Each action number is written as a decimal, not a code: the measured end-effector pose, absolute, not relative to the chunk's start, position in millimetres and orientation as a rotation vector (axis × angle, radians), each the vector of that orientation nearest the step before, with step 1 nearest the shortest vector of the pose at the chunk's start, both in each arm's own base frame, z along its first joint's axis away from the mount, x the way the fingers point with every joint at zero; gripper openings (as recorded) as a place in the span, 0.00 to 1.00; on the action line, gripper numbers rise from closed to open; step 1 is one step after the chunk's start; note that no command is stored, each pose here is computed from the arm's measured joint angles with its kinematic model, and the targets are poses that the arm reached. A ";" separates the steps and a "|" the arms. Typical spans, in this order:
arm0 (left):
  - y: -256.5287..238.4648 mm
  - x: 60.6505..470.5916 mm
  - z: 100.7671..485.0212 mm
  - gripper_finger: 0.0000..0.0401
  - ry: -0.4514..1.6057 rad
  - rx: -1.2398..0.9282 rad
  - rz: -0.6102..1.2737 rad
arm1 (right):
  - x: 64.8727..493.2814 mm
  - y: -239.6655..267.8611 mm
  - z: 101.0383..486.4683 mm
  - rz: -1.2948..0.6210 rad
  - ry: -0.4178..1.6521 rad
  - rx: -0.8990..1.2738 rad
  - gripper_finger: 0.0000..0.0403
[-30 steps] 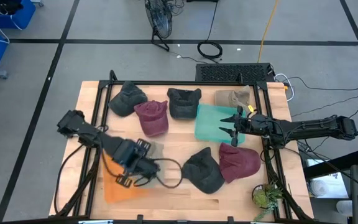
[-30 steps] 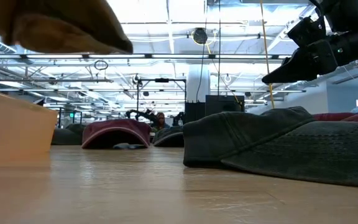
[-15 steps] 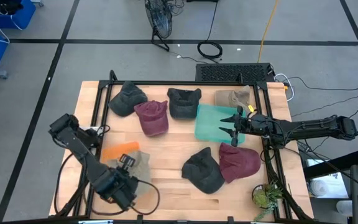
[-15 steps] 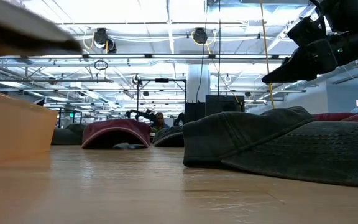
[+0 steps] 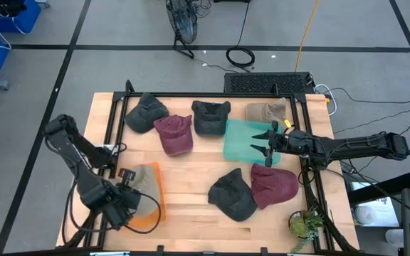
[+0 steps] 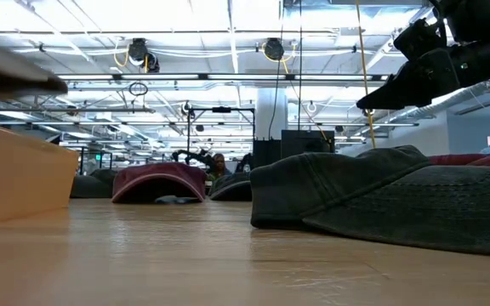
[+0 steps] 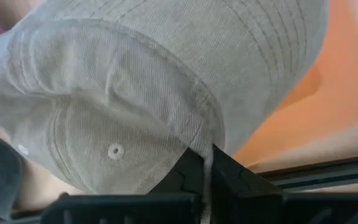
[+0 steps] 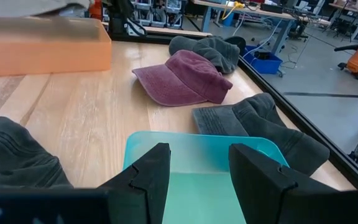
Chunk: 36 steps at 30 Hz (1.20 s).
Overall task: Pick & Place hat
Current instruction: Put the left brown cap into the orange bin
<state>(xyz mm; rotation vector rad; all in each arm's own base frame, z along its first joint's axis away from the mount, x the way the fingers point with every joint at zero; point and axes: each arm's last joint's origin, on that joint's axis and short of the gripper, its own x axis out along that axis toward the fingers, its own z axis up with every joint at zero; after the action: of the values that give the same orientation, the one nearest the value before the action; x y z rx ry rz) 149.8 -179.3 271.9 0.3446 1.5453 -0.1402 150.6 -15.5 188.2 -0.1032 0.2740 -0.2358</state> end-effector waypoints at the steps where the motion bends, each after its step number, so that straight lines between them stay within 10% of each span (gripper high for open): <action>1: -177.9 150.2 267.5 0.02 1.552 0.361 -0.147 | 150.5 -15.5 188.0 -0.236 0.277 -0.104 0.38; 36: -165.9 167.7 244.9 0.12 1.613 0.383 -0.259 | 148.9 -15.4 182.2 -0.237 0.333 -0.086 0.38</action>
<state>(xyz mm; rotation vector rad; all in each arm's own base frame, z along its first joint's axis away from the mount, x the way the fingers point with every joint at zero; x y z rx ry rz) 167.7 -165.9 244.9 0.3831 1.6128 -0.2592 148.9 -15.4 182.2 -0.0856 0.3334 -0.2369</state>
